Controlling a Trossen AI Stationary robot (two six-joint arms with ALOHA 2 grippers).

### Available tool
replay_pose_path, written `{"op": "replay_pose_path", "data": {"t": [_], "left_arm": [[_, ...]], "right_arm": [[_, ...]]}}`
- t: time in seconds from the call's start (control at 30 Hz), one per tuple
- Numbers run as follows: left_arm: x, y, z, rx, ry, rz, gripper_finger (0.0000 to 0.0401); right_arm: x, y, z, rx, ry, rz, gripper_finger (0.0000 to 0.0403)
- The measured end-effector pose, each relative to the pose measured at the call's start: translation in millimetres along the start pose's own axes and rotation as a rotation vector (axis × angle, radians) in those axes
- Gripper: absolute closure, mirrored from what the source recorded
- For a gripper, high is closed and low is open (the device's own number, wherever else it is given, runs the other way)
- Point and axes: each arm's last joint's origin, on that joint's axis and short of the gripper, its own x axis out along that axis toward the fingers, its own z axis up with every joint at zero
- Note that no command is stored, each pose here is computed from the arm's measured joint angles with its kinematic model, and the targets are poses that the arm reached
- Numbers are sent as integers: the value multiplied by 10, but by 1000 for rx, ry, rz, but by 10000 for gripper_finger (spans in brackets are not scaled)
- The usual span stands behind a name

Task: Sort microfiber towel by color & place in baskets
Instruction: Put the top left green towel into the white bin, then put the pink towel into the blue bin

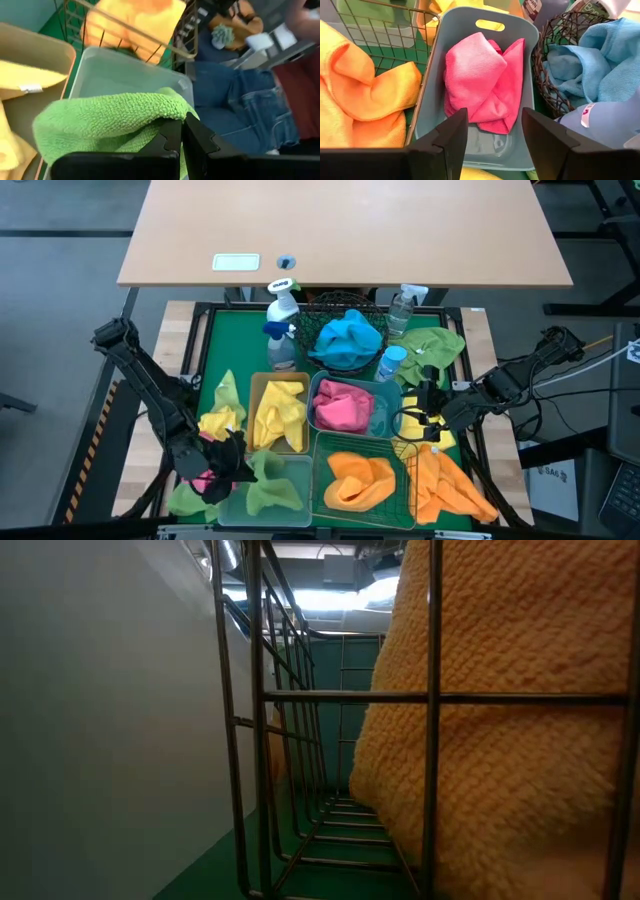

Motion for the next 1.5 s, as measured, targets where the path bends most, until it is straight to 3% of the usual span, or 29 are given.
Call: {"op": "replay_pose_path", "data": {"t": [0.27, 0.53, 0.7, 0.87, 1.13, 1.37, 1.5], "left_arm": [[160, 20, -116, 6, 75, 29, 392], [249, 174, -157, -318, 116, 175, 341], [247, 249, -171, -455, 162, 240, 304], [256, 258, -164, -506, 248, 217, 279], [228, 278, -103, -550, 377, 160, 279], [3, 251, 19, -562, 346, 92, 280], [-170, 309, 48, -580, 345, 131, 280]], "right_arm": [[1, 2, -2, -2, 3, 8, 217], [1, 2, -2, -7, 3, 8, 217], [1, 2, -1, -7, 3, 8, 217], [1, 2, -1, -7, 3, 8, 217], [1, 2, -2, -10, 3, 8, 217], [1, 2, -2, -11, 3, 8, 217], [1, 2, -2, -12, 4, 8, 217]]}}
